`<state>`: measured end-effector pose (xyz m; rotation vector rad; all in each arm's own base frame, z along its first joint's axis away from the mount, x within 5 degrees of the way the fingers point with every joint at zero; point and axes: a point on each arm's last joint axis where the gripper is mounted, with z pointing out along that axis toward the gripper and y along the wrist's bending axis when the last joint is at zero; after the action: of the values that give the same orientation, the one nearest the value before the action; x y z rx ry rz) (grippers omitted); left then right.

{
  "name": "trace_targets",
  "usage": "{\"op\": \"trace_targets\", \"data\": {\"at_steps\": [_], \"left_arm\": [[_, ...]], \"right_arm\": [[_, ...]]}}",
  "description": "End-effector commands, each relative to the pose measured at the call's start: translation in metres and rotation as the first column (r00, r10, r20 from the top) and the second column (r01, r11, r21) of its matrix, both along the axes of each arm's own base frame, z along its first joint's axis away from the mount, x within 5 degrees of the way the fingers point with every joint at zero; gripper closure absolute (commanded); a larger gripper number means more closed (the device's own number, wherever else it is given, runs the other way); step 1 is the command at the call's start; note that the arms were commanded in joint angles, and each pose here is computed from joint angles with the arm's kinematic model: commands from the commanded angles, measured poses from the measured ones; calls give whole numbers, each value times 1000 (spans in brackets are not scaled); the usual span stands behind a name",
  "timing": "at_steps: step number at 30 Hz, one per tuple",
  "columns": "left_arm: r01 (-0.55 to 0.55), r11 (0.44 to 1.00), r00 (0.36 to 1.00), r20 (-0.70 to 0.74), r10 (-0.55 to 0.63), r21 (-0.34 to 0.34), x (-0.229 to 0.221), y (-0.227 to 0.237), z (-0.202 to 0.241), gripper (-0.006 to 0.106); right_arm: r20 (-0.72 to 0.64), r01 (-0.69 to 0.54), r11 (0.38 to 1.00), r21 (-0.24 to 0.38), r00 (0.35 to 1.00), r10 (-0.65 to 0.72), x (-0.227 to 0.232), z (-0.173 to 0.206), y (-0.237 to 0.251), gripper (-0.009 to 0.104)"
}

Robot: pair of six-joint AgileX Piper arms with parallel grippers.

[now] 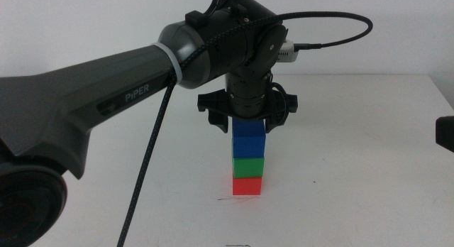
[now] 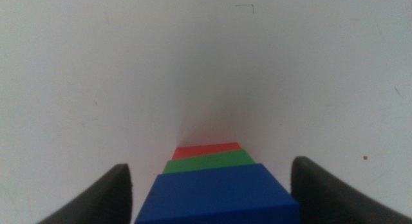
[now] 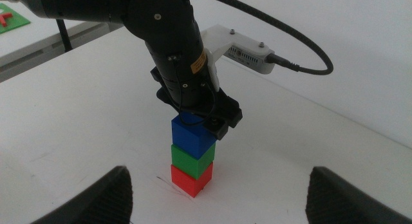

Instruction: Stack red cubes first, then green, then blue cubes in a specific spot.

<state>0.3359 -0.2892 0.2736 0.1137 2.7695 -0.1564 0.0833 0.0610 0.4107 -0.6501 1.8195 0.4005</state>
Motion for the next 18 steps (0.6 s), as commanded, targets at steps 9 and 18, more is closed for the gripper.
{"op": "trace_targets", "data": {"at_steps": [9,18], "left_arm": [[51,997,992,115,-44,-58,-9,6,45,7],[76,990,983,177,-55,-115,-24,18,83,7]], "right_arm": [[92,8,999,46,996,-13,1,15,-1,12],[92,8,999,46,996,-13,1,15,-1,12]]}}
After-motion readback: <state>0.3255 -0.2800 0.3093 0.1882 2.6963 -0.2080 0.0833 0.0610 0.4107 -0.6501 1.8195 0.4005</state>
